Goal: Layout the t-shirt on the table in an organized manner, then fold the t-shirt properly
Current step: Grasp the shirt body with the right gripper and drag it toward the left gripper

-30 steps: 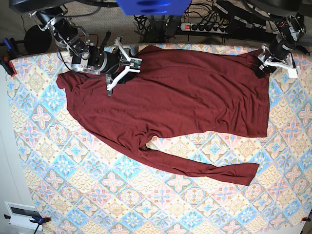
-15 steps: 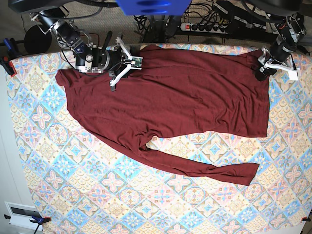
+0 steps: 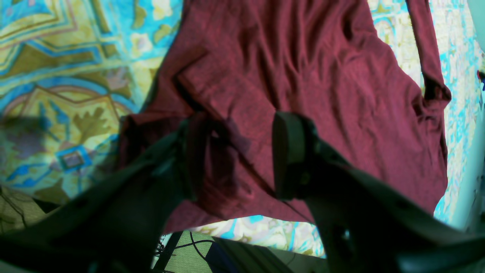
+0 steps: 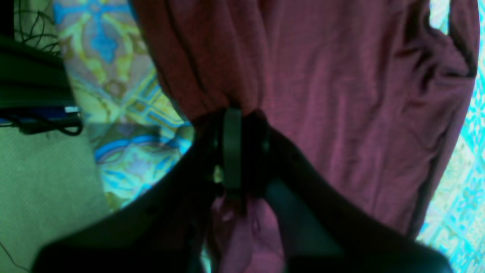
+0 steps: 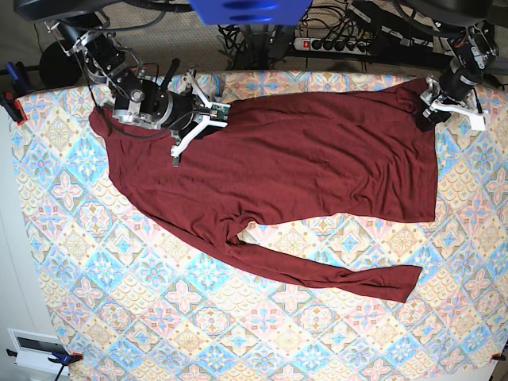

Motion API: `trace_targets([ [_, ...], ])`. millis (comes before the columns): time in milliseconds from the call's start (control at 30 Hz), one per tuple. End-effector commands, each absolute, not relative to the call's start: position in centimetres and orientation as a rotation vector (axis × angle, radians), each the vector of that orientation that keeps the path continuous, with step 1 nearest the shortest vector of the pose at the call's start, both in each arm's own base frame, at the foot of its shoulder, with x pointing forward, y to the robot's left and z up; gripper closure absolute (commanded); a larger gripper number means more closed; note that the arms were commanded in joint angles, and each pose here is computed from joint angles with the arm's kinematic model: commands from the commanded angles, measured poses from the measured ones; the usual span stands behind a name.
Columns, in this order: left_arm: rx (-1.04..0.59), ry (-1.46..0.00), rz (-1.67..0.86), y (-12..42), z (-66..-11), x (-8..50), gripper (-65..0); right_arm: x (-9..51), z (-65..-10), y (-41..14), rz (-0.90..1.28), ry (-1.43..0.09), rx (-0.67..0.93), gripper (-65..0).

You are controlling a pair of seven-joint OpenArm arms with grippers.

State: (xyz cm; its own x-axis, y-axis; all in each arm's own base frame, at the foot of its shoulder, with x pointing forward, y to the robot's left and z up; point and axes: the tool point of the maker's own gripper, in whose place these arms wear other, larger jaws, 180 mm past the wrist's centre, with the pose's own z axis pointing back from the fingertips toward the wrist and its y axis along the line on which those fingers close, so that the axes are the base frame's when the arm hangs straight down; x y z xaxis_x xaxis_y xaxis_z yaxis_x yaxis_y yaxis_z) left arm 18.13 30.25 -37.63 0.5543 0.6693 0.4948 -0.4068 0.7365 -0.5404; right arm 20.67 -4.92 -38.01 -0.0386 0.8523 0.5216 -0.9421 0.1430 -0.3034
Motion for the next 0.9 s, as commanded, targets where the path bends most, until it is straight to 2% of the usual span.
trace_targets([
  [0, -0.382, -0.776, 0.635, 30.7, -36.6, 18.5, -27.5, 21.1, -37.1, -4.7, 1.452, -0.73, 0.167, 0.0],
  [233, -0.378, -0.776, 0.638, 30.9, -36.6, 18.4, -27.5, 22.4, -36.4, -4.6, 1.457, -0.758, 0.144, 0.0],
  [433, -0.378, -0.776, 0.638, 30.9, -36.6, 18.4, -27.5, 24.9, -34.5, -1.3, 1.424, -0.866, 0.173, 0.0],
  [633, -0.378, -0.775, 0.636, 30.9, -36.6, 18.4, -27.5, 25.3, -37.3, -2.0, 1.383, -0.784, 0.183, -0.4],
  [733, -0.378, -0.775, 0.636, 30.9, -36.6, 18.4, -27.5, 25.1, -38.8, -2.8, 1.367, -0.732, 0.181, -5.2],
  [867, -0.372, -0.775, 0.631, 31.0, -36.5, 18.4, -27.5, 25.1, -38.5, -2.7, 1.367, -0.742, 0.181, -14.5],
])
